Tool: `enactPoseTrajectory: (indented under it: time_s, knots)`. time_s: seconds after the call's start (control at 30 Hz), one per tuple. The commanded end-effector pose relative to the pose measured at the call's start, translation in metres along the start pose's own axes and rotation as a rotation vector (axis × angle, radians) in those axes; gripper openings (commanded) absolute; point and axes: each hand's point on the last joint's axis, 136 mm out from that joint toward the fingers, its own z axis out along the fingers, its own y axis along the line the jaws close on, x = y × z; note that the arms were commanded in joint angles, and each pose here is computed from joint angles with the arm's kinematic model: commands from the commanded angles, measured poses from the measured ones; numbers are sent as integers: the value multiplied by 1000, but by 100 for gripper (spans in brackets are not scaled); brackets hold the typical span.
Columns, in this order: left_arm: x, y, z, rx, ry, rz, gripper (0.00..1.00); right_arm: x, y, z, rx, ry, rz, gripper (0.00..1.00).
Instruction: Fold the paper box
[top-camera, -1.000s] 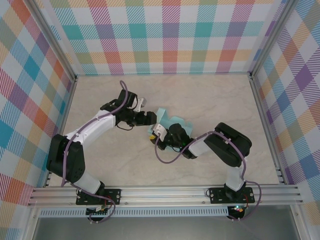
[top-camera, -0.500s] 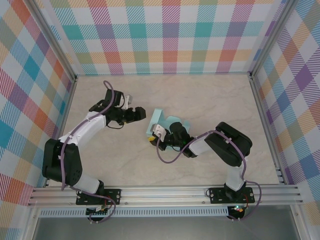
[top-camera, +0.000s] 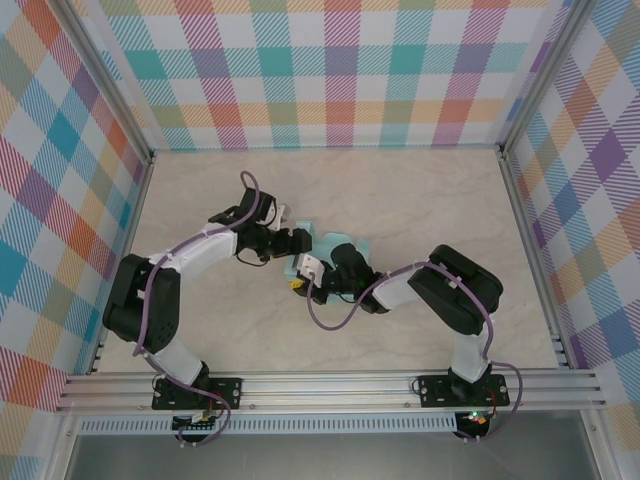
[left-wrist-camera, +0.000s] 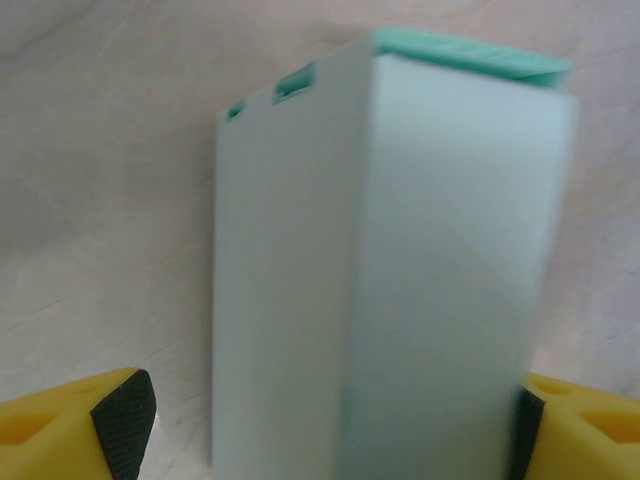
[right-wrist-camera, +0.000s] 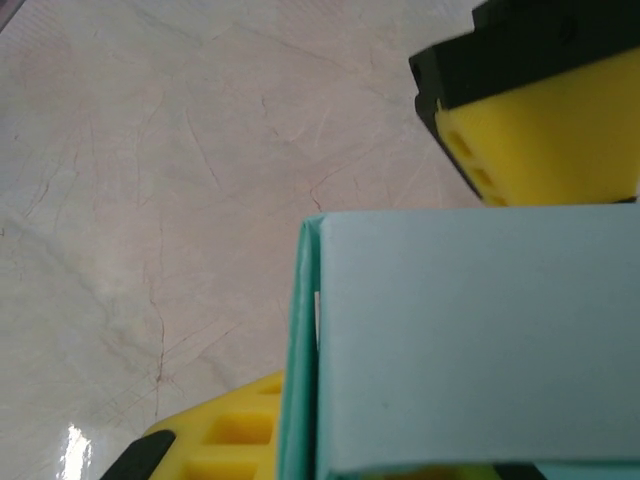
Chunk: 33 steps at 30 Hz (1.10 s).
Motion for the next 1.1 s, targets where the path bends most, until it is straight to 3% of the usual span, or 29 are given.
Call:
enactPoseTrajectory:
  time_s: [0.0,0.23,0.5,0.9,1.07]
  knots:
    - [2,2,1,-61,19,20,82,-26,0,2,-12,-57,-68,15]
    - [5,-2,6,-82,51,62,62,-23,-1,6,-5,-33,-85,20]
    - [6,-3,10,-108,91,92,56,-23,2,1,-14,-26,-76,34]
    - [6,0,4,-157,99,136,53,7,13,-19,10,34,-33,36]
    - [6,-2,6,-154,106,137,53,11,13,-16,5,41,-28,32]
